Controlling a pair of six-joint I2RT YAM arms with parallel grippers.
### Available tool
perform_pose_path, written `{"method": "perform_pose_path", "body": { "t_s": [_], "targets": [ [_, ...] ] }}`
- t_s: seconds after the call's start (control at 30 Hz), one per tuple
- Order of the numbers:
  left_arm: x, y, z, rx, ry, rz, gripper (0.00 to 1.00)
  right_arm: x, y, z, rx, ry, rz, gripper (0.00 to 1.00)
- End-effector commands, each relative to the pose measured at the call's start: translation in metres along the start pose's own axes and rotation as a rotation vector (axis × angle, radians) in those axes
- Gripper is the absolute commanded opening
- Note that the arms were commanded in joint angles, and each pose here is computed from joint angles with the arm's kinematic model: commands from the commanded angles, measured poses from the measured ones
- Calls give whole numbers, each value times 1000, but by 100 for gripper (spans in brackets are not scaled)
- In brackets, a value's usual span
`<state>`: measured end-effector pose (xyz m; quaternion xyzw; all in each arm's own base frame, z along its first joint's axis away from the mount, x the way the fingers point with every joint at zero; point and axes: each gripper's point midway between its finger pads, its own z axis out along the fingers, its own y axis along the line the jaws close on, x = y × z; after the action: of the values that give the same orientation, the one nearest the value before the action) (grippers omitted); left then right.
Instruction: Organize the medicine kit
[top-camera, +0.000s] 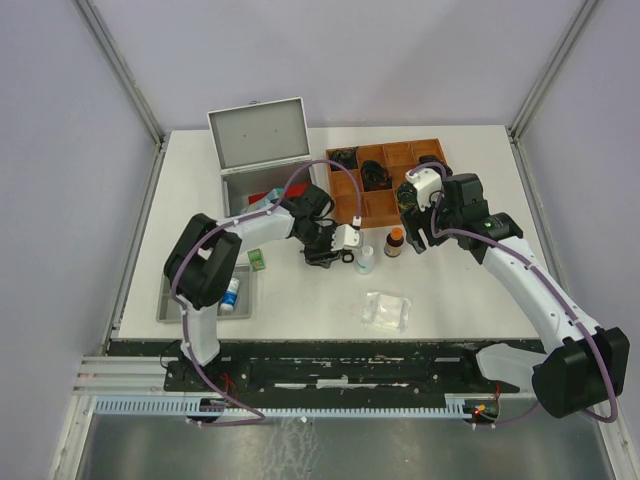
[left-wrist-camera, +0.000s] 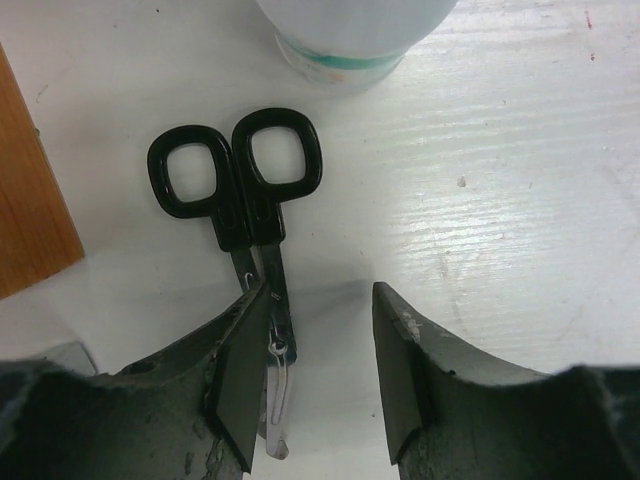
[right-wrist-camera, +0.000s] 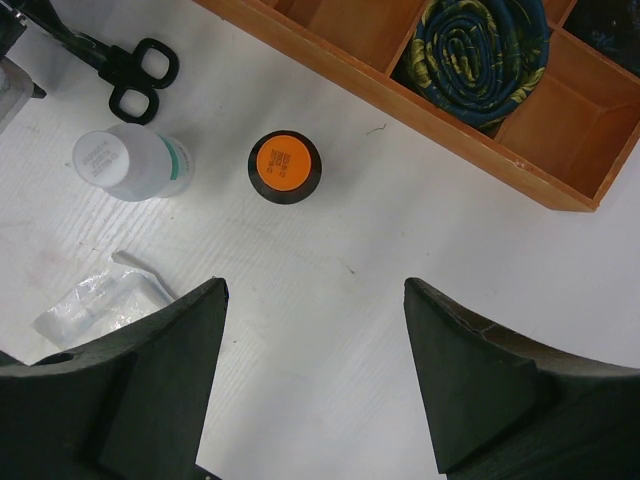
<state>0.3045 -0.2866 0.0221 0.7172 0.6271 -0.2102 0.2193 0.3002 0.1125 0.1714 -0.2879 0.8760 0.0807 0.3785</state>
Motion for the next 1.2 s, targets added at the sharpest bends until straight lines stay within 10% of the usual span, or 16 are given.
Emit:
{"method": "perform_pose_path", "body": {
  "t_s": [0.0,1.17],
  "targets": [
    [-12,5,-20,-63,-24,-48,56,-22,-3,-9,5,-60,-20,80],
    [49,14,-10,-42,151,-64,46,-23,-3,-11,6,-62,-25,80]
  ]
}}
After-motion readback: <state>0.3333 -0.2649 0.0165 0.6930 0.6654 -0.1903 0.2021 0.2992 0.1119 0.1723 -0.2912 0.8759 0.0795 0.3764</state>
